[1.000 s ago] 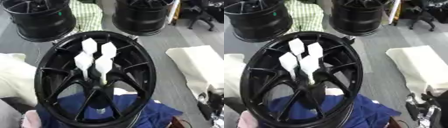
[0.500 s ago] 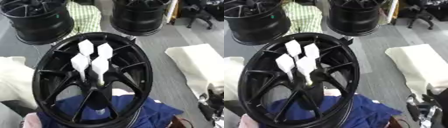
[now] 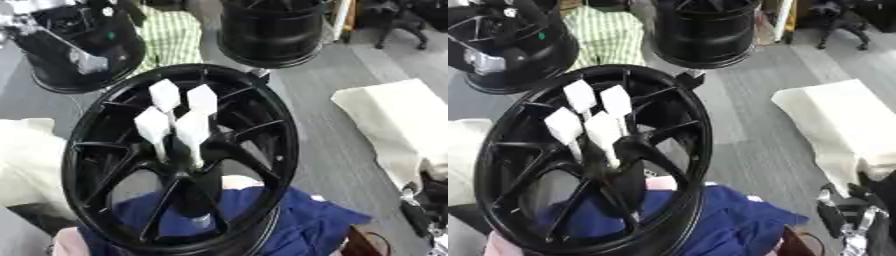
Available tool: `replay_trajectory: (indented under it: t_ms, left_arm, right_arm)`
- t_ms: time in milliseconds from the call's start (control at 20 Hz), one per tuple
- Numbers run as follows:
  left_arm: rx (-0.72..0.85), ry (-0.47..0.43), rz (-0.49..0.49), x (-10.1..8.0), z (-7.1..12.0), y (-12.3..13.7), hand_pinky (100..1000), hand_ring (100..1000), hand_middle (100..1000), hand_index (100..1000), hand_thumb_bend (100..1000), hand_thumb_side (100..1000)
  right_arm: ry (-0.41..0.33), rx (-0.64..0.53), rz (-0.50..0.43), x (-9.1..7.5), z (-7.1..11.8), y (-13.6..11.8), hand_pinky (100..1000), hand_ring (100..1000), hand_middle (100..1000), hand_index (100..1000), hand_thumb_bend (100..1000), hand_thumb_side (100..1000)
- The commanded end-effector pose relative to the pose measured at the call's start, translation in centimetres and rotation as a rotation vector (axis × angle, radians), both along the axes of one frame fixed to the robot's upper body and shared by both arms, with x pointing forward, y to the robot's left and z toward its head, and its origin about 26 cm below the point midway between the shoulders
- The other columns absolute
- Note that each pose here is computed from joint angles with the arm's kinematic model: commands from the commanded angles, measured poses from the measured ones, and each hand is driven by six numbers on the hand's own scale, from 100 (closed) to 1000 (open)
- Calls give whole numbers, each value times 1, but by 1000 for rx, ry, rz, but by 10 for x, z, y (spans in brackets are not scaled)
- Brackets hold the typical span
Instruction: Pull the pin out of the wheel hub.
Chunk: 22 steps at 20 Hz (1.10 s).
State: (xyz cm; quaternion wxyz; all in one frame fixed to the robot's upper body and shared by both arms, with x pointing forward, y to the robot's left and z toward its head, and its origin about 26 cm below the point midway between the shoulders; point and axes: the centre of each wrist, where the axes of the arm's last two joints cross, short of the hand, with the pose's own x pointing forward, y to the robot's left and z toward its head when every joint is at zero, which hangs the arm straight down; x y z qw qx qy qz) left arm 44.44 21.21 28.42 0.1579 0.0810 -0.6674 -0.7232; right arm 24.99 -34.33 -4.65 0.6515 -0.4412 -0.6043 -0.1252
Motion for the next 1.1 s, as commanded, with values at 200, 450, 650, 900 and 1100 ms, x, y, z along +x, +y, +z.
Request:
replay_trajectory:
  t_ms: [200,450,650,900,1100]
  left_arm:
    - [541,-127,-337,0,-9,-28,382,262,678,826,365,342]
    - [563,-137,-335,-2,-8,-27,353,237,664,816,372,324]
    - [571,-141,-313,-2,-6,-19,337,225,652,808,386,331]
    - [580,-136,-277,-3,-4,-3,349,230,656,808,386,299]
    - [595,-123,-257,-3,-8,7,349,230,657,808,396,303]
  right_arm:
    - [-21,-46,16,4,10,-7,366,503,638,710,248,264]
    - [-18,-52,15,4,11,-8,366,503,638,710,249,264]
    - [-16,-54,13,4,10,-9,366,504,638,710,248,264]
    - [-13,-57,9,3,10,-10,366,504,638,710,248,264]
    - [-12,-60,6,3,10,-11,366,504,638,710,249,264]
